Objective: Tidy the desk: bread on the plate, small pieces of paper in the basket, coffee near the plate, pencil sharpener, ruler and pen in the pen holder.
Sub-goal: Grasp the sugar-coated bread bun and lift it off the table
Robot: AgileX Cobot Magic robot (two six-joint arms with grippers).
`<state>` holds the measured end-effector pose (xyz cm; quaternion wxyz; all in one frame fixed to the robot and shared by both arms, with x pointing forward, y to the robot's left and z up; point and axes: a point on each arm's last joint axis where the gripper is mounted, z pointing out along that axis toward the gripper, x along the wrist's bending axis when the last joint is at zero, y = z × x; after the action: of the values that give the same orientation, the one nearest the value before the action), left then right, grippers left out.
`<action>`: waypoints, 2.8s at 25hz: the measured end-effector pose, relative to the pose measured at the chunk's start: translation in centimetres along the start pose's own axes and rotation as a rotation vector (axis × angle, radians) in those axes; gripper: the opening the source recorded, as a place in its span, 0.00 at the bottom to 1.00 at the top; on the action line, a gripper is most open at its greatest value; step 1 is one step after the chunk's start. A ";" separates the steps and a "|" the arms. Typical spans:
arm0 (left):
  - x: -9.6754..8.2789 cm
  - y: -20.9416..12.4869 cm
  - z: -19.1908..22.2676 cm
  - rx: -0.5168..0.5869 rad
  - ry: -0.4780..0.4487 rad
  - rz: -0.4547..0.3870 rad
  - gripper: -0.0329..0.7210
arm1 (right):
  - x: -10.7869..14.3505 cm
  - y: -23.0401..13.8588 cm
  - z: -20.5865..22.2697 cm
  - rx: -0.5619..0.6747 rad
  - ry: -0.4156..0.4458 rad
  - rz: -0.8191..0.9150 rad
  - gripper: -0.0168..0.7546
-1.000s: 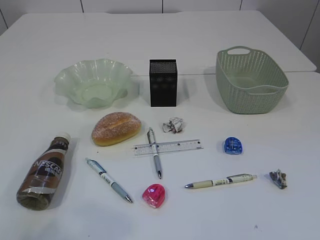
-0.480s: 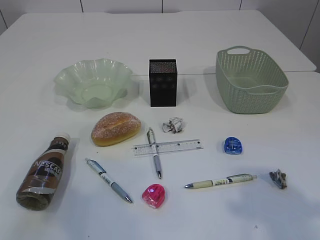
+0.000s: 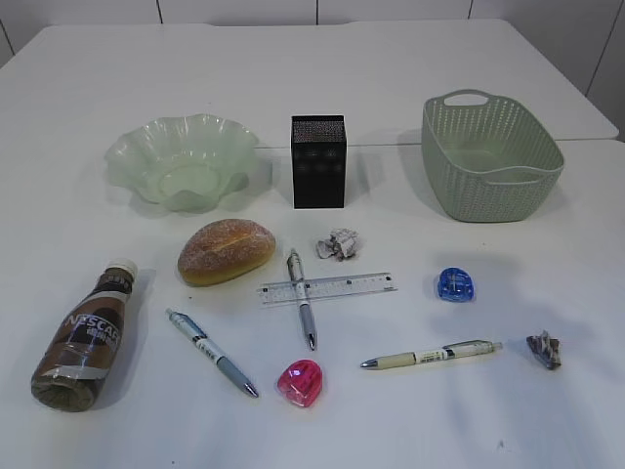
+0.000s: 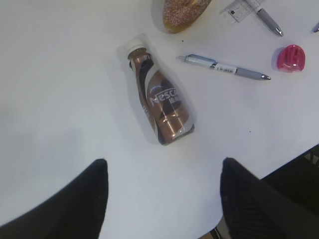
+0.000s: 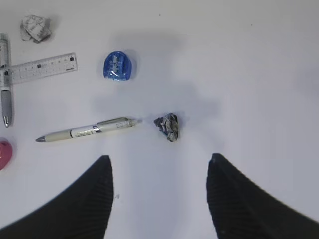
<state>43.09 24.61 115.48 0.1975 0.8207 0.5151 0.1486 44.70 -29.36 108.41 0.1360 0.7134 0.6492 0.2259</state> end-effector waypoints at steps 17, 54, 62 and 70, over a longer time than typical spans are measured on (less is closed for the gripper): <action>-1.6 11.0 15.1 0.264 -0.061 0.128 0.83 | 0.3 3.0 3.1 0.091 0.031 0.040 0.63; -4.5 12.5 26.8 0.232 -0.075 0.368 0.86 | 0.3 4.4 5.0 0.093 0.032 0.050 0.63; -4.6 12.9 29.3 0.209 -0.074 0.367 0.86 | 0.3 4.4 5.0 0.092 0.032 0.050 0.63; -4.8 13.9 31.4 0.227 -0.086 0.359 0.86 | 0.3 4.4 5.0 0.088 0.032 0.050 0.63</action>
<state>66.03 9.47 94.34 0.0961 0.9218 0.3652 0.0873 51.00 -29.14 106.33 0.0883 0.7310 0.6426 0.2117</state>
